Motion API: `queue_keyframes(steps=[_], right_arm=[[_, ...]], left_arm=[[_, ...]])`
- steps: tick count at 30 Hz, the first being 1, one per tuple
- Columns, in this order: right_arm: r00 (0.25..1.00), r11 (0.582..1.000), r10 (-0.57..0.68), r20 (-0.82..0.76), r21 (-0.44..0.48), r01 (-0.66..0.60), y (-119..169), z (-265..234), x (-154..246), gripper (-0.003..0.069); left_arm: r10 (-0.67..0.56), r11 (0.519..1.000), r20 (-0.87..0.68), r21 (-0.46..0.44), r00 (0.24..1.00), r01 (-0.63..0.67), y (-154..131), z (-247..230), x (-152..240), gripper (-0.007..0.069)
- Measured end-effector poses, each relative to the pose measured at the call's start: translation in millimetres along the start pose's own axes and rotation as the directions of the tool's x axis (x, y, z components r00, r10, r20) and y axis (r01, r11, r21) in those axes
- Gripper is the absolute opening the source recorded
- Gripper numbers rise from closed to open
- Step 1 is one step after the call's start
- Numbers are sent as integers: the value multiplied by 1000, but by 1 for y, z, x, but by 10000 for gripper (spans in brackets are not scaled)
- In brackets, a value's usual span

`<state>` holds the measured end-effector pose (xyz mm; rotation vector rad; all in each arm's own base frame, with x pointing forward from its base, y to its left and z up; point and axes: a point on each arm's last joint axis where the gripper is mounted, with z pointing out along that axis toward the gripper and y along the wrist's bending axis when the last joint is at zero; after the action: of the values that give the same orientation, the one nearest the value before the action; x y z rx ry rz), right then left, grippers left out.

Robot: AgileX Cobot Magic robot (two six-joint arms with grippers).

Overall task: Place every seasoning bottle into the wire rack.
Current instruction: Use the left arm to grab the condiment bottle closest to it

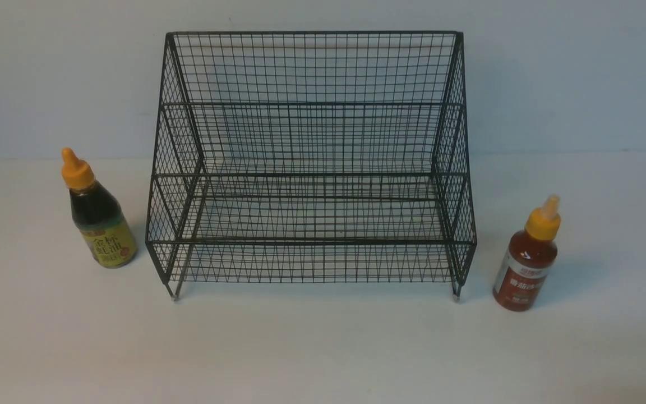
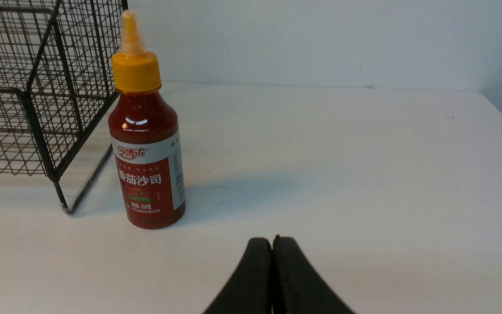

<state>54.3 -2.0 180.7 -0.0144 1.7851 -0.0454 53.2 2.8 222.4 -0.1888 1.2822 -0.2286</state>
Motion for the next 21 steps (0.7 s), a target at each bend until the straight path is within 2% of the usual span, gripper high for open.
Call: queue_keyframes(steps=[1,3,5,11,13,21], right_arm=[[1000,1000,0,0,0,0,0,0,0,-15],[1000,1000,0,0,0,0,0,0,0,-15],[1000,1000,0,0,0,0,0,0,0,-15],[1000,1000,0,0,0,0,0,0,0,-15],[1000,1000,0,0,0,0,0,0,0,-15],[1000,1000,0,0,0,0,0,0,0,-15]], left_arm=[[2,1000,126,-4,992,-1,0,-1,-11,-4],[6,1000,255,-14,967,-2,1,-2,-24,-4],[7,1000,288,-27,958,1,0,1,-33,-4],[53,997,130,-67,990,-45,-5,37,-42,-4],[72,994,42,-90,997,-68,-5,60,-38,-4],[96,982,-145,-149,985,-117,0,130,-14,6]])
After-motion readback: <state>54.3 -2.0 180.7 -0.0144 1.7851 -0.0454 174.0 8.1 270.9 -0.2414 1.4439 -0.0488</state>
